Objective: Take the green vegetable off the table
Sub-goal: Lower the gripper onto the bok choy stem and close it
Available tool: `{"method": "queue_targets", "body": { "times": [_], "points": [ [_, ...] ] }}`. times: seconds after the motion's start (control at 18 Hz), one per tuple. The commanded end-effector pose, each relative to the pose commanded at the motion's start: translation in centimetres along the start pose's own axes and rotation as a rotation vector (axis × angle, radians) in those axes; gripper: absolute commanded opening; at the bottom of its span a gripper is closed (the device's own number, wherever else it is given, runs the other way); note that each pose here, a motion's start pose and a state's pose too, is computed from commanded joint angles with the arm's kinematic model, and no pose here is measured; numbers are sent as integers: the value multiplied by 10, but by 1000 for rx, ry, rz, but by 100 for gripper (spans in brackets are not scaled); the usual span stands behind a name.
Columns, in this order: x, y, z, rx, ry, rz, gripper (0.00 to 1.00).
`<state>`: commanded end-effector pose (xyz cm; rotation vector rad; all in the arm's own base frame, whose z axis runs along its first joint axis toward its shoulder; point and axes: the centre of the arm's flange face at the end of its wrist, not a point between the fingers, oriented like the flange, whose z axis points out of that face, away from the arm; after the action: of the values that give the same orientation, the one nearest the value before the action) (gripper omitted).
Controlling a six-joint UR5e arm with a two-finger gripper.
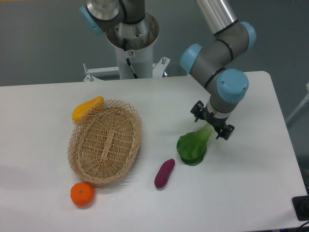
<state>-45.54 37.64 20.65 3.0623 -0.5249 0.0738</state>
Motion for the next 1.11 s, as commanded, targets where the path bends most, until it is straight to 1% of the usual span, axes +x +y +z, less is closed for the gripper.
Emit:
{"method": "queue_targets", "body": {
  "times": [0.22,0.44,0.5,0.61,0.83,1.06,1.11],
  "points": [
    [4,-1,10,0,-2,-9,100],
    [4,-3,11,4,-9,-11,100],
    [3,-3,16,4,-10,-19,98],
    [5,-11,17,6,-32,-31,82],
    [2,-12,16,3,-36,-45,56],
    [-4,-13,7,7,-55,-64,10],
    [-6,-13,5,8,-61,-64,2]
  ]
}}
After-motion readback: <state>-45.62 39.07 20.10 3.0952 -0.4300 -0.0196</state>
